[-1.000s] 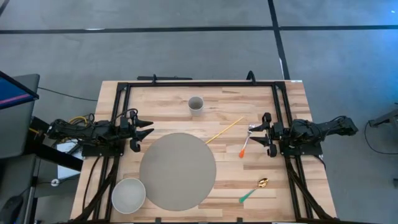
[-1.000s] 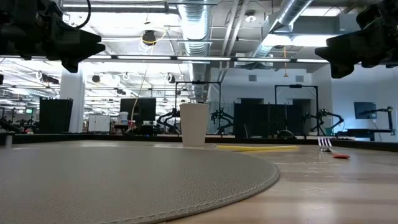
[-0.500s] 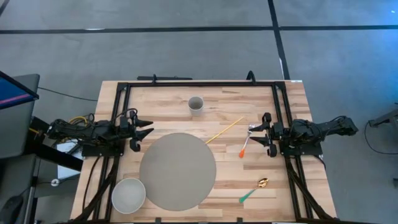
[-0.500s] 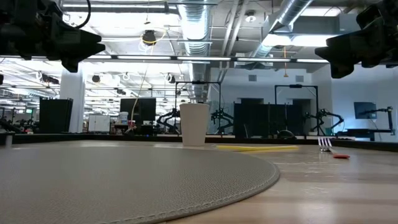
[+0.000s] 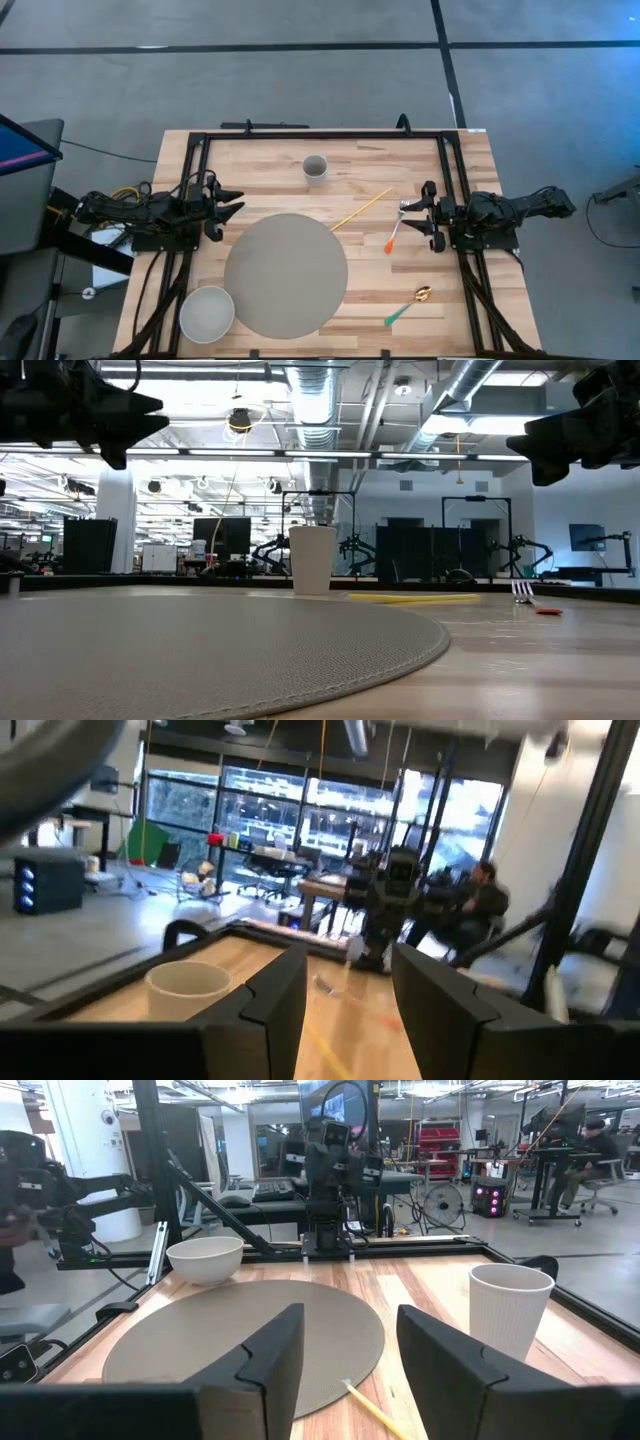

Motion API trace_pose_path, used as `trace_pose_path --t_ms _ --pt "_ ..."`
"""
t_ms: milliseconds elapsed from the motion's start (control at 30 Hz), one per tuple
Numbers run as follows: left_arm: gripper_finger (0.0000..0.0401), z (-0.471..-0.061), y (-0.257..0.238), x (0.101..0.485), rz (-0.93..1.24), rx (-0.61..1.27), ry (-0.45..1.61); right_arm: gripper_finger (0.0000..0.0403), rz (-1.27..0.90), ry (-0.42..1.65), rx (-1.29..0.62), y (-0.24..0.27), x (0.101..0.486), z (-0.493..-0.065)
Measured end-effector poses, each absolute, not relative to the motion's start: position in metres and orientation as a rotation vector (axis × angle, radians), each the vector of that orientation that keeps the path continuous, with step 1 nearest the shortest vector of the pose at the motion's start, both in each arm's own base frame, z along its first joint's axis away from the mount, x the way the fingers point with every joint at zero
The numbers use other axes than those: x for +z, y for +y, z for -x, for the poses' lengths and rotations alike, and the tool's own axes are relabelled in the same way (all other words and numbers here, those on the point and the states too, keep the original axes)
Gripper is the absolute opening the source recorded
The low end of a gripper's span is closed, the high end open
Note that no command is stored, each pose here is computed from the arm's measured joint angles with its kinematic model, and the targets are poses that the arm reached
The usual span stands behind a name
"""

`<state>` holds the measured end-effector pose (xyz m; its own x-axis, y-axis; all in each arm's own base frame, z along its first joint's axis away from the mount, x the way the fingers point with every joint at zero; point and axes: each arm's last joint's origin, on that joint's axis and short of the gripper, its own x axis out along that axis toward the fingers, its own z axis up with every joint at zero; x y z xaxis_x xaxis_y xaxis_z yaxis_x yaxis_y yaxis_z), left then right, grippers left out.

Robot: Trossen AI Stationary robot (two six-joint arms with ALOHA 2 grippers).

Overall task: Pick & Place Utensil
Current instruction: Put the white bowl on the gray mat

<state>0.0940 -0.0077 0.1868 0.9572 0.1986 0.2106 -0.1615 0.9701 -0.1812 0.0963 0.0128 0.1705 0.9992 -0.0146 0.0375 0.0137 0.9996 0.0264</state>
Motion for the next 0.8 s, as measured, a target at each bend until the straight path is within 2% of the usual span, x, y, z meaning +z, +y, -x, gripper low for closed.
trace_pose_path --t_ms 200,400,533,667,800 --pt "0.0149 -0.093 -0.008 0.194 0.238 0.170 -0.267 0.0157 -0.026 -0.038 -0.014 0.013 0.171 -0.096" --pt "0.0140 -0.103 -0.012 0.229 0.210 0.080 -0.197 0.0155 -0.027 -0.048 -0.018 0.013 0.172 -0.096" --pt "0.0130 -0.126 -0.018 0.251 0.106 0.052 0.008 0.0155 -0.032 -0.071 -0.017 0.013 0.174 -0.096" --pt "0.0128 -0.155 -0.025 0.268 -0.029 0.028 0.325 0.0154 -0.038 -0.097 -0.016 0.013 0.176 -0.096" --pt "0.0137 -0.174 -0.032 0.280 -0.044 -0.075 0.608 0.0153 -0.050 -0.151 -0.015 0.013 0.182 -0.095"
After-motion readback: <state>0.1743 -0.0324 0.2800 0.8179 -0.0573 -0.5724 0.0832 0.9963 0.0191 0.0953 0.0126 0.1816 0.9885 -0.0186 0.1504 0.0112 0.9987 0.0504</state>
